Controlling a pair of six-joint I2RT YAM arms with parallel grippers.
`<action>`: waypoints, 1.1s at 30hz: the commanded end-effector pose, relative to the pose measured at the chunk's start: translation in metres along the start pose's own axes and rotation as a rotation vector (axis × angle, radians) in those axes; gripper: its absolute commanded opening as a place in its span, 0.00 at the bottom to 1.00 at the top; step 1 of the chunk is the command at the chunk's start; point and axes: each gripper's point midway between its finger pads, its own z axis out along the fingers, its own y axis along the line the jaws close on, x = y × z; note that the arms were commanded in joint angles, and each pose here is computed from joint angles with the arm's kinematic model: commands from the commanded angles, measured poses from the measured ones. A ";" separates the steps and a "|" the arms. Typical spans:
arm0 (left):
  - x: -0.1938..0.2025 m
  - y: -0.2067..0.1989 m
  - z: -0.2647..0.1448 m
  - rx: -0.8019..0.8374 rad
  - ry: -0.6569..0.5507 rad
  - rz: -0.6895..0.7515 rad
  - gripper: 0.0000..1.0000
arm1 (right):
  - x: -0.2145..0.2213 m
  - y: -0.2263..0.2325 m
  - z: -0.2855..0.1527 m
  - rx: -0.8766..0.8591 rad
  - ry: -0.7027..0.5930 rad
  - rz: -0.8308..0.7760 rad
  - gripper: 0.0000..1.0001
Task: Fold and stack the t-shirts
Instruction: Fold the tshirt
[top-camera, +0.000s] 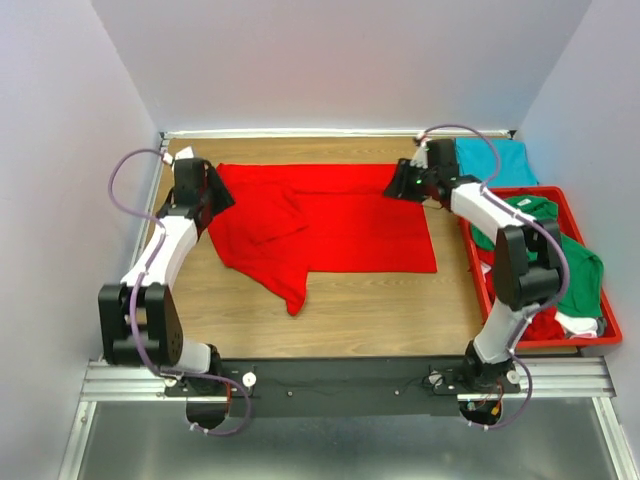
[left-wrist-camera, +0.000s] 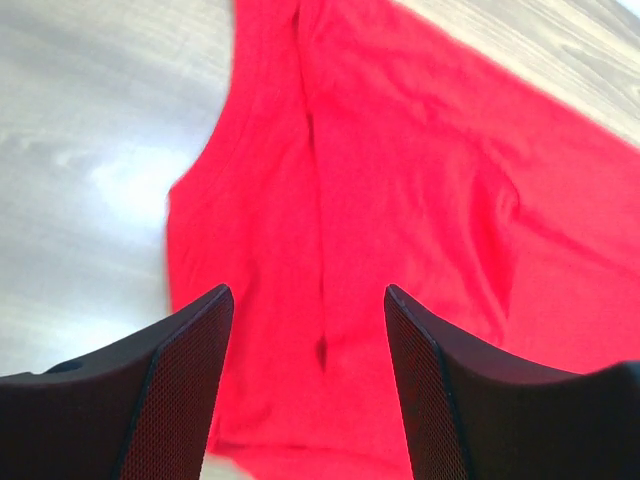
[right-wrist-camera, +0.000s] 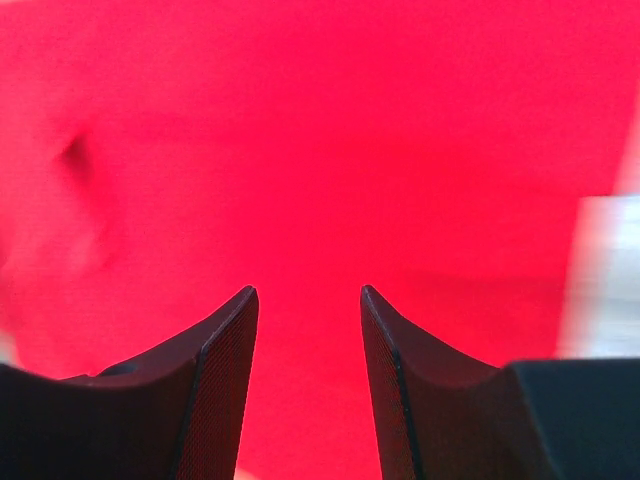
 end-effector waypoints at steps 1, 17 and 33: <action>0.035 0.040 -0.018 -0.085 0.030 0.019 0.70 | 0.069 0.082 -0.018 -0.185 0.138 -0.166 0.53; 0.051 0.070 -0.063 -0.083 -0.085 0.063 0.80 | 0.231 0.211 -0.006 -0.325 0.346 -0.473 0.52; 0.053 0.062 -0.054 -0.041 -0.076 0.068 0.80 | 0.236 0.223 0.028 -0.355 0.369 -0.500 0.46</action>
